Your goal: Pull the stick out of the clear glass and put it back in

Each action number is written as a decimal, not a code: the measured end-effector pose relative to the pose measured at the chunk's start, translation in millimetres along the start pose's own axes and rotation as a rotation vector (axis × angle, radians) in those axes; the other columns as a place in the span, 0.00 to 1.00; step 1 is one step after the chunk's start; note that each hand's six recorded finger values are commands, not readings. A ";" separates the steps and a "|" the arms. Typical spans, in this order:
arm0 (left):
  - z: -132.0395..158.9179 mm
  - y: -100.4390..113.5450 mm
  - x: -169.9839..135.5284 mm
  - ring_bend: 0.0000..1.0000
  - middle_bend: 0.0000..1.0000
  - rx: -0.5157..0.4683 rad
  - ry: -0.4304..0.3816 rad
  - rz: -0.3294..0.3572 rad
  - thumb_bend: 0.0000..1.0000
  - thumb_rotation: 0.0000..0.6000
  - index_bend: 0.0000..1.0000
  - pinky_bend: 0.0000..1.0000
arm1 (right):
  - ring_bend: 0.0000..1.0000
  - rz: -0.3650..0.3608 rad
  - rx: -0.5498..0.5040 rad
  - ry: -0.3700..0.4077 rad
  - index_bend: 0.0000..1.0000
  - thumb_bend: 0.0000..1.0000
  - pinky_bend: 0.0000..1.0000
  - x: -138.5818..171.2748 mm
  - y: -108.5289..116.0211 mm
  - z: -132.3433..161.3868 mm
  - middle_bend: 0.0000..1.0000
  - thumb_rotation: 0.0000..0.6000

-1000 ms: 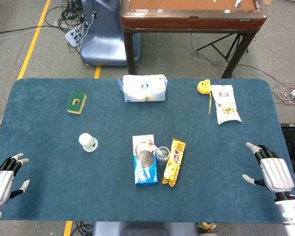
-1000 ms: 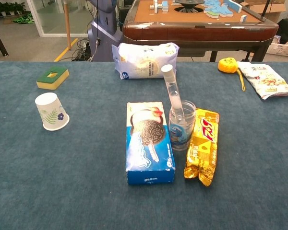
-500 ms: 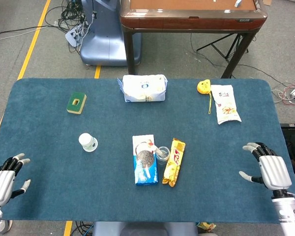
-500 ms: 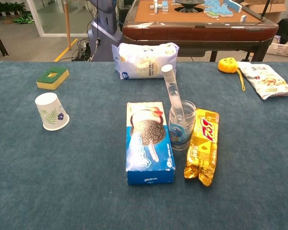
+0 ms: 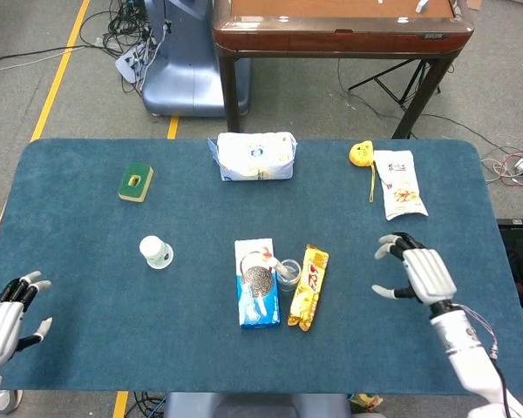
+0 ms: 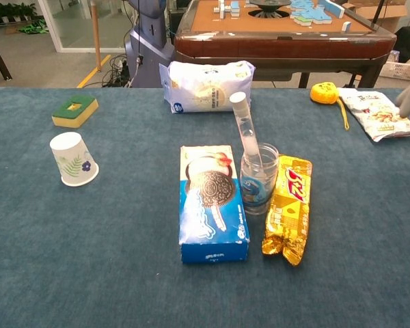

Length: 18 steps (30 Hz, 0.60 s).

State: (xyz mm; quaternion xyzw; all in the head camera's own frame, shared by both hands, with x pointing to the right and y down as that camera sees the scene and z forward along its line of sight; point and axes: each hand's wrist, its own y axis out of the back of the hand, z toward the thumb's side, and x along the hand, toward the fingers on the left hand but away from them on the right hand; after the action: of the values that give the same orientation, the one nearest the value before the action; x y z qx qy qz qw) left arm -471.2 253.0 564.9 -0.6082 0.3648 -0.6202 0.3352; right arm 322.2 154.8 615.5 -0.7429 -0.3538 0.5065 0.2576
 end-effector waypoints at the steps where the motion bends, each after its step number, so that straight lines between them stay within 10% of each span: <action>1: -0.4 0.2 0.2 0.15 0.16 -0.001 0.001 0.000 0.33 1.00 0.25 0.36 | 0.14 0.010 -0.008 0.012 0.43 0.00 0.28 -5.2 -2.5 5.9 0.25 1.00; 18: -3.3 2.7 -0.3 0.15 0.16 -0.013 0.004 0.003 0.33 1.00 0.25 0.36 | 0.13 0.083 -0.026 0.158 0.47 0.00 0.28 -52.6 -28.9 88.2 0.24 1.00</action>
State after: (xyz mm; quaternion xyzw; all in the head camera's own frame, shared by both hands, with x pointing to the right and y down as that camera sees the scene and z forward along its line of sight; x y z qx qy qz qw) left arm -474.6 252.0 562.5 -0.6084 0.3705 -0.6187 0.3314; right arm 219.6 133.4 635.6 -0.7979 -0.3076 0.4519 0.2538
